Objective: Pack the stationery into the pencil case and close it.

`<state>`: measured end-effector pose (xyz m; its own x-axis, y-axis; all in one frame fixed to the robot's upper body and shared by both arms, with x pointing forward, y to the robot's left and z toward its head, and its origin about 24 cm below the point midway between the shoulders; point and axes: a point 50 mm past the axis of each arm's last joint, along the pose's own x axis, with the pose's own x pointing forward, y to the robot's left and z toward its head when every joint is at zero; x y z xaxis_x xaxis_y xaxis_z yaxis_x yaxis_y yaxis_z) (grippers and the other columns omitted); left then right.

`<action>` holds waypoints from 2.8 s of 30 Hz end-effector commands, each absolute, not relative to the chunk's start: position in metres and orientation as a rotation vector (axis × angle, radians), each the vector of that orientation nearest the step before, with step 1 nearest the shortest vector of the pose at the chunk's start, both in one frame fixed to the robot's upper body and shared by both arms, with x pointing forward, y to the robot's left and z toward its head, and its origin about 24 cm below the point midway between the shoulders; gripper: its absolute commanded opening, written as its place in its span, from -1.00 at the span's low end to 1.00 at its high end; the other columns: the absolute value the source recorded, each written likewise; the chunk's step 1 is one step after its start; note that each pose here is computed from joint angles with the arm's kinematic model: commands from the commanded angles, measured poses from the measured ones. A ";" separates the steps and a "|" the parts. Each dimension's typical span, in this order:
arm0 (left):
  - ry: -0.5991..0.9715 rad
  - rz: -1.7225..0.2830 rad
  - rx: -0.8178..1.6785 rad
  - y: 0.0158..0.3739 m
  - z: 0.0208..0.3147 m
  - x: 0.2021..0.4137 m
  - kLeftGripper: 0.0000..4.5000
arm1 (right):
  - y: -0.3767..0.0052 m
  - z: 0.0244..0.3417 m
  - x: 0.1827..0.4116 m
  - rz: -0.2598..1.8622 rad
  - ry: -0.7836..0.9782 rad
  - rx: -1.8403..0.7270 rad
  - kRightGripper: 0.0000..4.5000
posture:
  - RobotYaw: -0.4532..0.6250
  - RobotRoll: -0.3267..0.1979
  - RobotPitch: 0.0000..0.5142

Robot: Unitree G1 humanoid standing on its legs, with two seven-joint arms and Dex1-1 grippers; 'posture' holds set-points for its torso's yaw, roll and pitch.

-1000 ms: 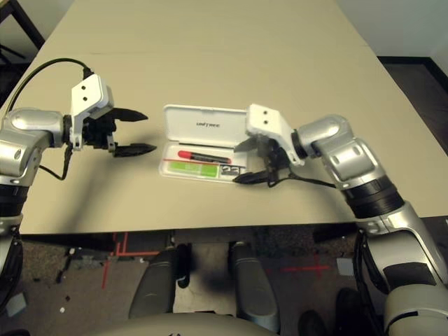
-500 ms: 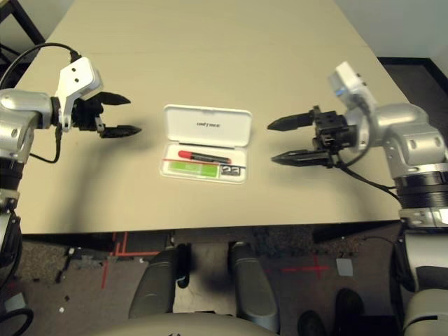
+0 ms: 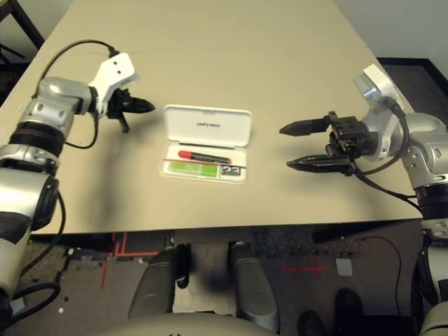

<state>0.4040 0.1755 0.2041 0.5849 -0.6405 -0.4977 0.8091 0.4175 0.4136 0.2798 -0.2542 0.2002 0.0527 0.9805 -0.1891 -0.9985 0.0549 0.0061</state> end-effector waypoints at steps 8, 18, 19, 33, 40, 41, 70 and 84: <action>0.251 -1.042 0.624 0.144 0.208 0.405 -0.99 | -0.258 0.201 0.273 1.501 0.133 -0.129 1.00 | -0.36 0.25 -0.29; 0.197 -1.158 0.661 0.135 0.210 0.390 -0.99 | -0.251 0.203 0.282 1.509 0.118 -0.131 1.00 | -0.26 0.25 -0.31; 0.193 -1.176 0.679 0.134 0.210 0.386 -0.99 | -0.250 0.203 0.283 1.511 0.117 -0.130 1.00 | -0.25 0.25 -0.31; 0.224 -1.324 0.883 0.128 0.191 0.340 -0.99 | -0.244 0.203 0.289 1.529 0.106 -0.125 1.00 | -0.20 0.25 -0.31; 0.241 -1.407 0.899 0.118 0.181 0.327 -0.99 | -0.243 0.202 0.290 1.529 0.104 -0.123 1.00 | -0.21 0.25 -0.31; 0.240 -1.416 0.899 0.116 0.180 0.325 -0.99 | -0.243 0.202 0.290 1.530 0.103 -0.123 1.00 | -0.21 0.25 -0.31; 0.202 -1.236 0.587 0.094 0.172 0.332 -0.04 | -0.233 0.196 0.298 1.414 -0.012 -0.047 1.00 | -0.26 0.25 -0.31; -0.163 -0.034 -0.033 0.238 0.172 0.341 0.98 | -0.251 0.176 0.348 0.544 -0.177 -0.014 1.00 | -0.18 0.25 -0.30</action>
<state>0.3461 0.2175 0.1829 0.9752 -0.1633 0.1495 0.1581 0.9864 0.0456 0.3442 -0.2381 0.1818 0.7522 0.6368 0.1695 -0.6370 0.7685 -0.0602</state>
